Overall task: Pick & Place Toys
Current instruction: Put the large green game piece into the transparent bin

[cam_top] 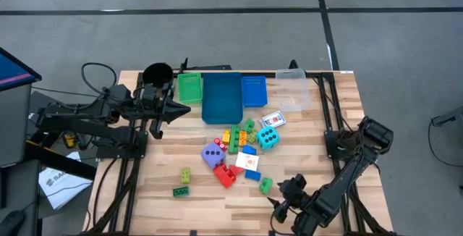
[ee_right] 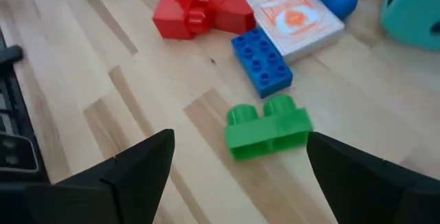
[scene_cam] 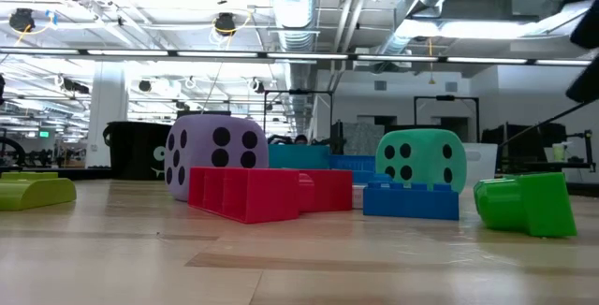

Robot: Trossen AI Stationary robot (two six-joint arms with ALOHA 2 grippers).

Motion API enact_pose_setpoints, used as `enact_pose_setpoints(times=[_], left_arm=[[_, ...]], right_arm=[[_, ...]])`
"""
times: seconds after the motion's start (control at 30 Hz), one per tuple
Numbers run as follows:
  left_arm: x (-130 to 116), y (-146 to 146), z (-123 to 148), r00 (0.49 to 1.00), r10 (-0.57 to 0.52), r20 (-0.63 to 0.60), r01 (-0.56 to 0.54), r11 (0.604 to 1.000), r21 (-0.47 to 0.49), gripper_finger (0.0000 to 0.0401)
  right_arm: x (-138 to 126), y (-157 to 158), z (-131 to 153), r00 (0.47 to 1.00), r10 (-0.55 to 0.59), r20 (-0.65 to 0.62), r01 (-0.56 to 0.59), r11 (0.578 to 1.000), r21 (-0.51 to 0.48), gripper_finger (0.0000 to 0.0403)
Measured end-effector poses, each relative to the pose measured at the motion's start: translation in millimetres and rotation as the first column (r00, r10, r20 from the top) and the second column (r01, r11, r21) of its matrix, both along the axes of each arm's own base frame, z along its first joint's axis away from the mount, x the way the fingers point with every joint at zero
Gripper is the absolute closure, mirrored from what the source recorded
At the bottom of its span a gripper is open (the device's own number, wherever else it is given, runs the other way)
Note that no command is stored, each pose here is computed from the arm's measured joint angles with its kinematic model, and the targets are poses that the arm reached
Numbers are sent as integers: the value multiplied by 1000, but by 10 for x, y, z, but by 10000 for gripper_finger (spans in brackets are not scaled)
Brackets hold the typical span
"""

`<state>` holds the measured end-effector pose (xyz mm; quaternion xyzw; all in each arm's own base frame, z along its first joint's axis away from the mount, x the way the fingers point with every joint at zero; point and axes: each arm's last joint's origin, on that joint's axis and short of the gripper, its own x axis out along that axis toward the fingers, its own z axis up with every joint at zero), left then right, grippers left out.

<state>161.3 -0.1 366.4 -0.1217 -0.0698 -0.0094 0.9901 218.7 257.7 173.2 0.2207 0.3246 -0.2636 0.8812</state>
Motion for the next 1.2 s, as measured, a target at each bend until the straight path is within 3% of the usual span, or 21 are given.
enact_pose_setpoints(times=[0.1,0.23,0.4,0.57,0.87,1.2], left_arm=[[-1,0,0,1000,-1,0,1,1000,-2,399],[0,0,0,1000,-7,0,7,999,-47,399],[0,0,0,1000,-13,0,13,996,-89,399],[0,0,0,1000,-15,0,15,995,-102,399],[0,-15,-1,998,-66,-1,66,993,-96,399],[-1,-17,0,997,-72,0,71,993,-95,399]], right_arm=[[7,-5,-3,995,-95,34,91,992,91,74],[42,-23,-20,967,-243,76,222,950,221,74],[130,-51,-10,937,-333,103,286,903,321,74],[266,-114,2,930,-351,109,294,889,351,74],[429,-285,-22,949,-315,-8,301,897,325,74],[271,-237,-55,933,-344,-107,360,872,333,74]])
